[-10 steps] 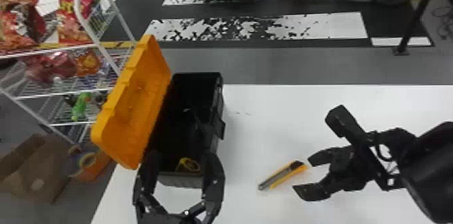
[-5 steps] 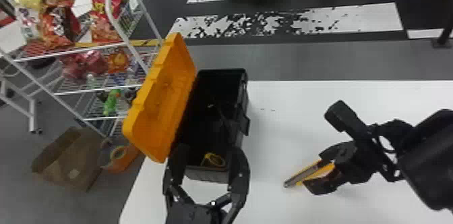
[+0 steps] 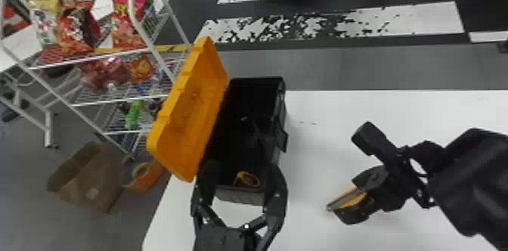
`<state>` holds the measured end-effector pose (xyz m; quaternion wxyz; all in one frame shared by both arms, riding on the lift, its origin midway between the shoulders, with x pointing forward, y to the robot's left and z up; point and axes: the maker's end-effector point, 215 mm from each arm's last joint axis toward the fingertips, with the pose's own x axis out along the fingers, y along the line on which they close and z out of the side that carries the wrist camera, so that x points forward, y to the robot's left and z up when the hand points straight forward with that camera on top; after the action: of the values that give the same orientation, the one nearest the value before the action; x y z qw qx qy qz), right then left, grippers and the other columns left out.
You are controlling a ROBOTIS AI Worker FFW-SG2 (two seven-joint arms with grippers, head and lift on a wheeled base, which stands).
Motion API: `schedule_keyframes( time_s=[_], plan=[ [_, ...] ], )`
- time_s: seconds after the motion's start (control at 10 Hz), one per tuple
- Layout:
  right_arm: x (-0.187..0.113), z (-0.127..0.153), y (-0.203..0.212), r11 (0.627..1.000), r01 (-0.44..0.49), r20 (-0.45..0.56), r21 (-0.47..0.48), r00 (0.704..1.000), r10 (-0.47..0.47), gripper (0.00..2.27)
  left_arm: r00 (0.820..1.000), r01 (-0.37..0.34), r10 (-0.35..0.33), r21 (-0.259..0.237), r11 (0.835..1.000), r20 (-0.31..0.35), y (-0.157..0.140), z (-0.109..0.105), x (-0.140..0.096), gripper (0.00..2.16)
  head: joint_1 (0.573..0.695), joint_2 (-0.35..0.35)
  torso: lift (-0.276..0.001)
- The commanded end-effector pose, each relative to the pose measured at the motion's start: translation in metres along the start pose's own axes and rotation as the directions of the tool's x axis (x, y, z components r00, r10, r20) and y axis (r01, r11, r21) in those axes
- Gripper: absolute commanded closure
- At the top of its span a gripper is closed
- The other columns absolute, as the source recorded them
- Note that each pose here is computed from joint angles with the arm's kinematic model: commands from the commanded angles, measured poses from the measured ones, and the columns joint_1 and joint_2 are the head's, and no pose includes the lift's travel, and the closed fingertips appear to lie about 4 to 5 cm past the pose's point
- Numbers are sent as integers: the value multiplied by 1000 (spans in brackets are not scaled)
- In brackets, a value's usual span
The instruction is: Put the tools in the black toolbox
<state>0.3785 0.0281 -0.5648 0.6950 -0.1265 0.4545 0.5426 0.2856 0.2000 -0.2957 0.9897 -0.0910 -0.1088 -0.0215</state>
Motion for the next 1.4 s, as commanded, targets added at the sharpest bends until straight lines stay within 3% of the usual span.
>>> schedule_keyframes(
  time_s=[0.0,0.8,1.3],
  plan=[
    [10,8,4,1000,-9,3,-12,1000,9,113,1000,1,-1,0,1000,-2,0,-1,0,43,695,350,-39],
    [39,21,15,998,-29,-4,-59,1000,29,113,1000,-4,4,13,1000,-2,6,4,-4,43,695,350,-39],
    [45,7,21,998,-39,-21,-47,999,38,113,1000,-4,4,21,1000,-2,9,5,-4,43,695,350,-39]
  ],
)
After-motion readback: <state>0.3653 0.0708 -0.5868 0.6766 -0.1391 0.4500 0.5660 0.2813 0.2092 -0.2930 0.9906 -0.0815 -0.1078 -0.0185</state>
